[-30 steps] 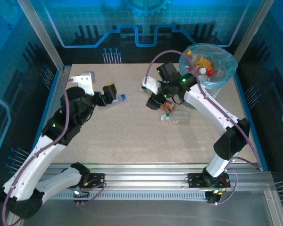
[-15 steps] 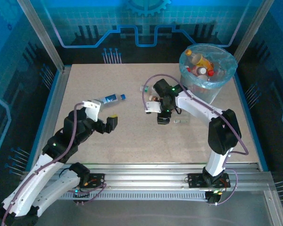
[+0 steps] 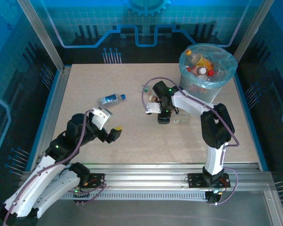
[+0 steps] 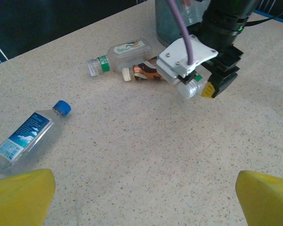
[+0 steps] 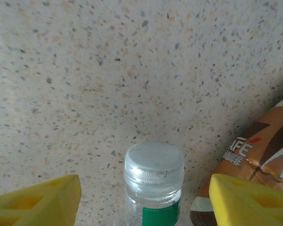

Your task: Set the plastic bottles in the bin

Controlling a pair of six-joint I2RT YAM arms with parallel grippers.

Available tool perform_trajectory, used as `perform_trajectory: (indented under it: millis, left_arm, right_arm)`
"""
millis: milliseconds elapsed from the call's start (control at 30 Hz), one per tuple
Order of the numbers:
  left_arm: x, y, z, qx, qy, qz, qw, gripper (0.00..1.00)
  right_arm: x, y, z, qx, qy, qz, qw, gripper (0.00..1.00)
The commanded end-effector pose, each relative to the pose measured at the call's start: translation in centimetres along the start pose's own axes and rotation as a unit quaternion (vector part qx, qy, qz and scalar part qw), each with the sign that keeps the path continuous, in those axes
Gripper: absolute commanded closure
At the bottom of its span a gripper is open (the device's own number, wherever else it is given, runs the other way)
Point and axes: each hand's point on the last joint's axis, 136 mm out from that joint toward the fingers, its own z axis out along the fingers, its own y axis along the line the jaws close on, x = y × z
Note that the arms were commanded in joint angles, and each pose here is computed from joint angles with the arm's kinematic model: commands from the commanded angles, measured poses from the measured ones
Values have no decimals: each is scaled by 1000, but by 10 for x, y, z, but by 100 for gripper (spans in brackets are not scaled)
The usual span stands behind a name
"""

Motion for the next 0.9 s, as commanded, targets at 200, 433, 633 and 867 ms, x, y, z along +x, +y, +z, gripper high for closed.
perform_trajectory:
  millis: [200,433,633,867]
  left_arm:
    - [5,-9,6,31,14,32,999,1]
    - [1,-9,10,36,17,33,999,1]
    - [-16,-10,7,37,-14,44,998,1]
    - [-22,-10,6,36,-28,52,998,1]
  right_arm:
    - [9,-15,24,-12,15,12,1000,26]
    - [9,-16,37,-25,15,14,999,29]
    - [6,-16,36,-43,0,29,999,35]
    - [7,-13,34,-50,-8,40,998,41]
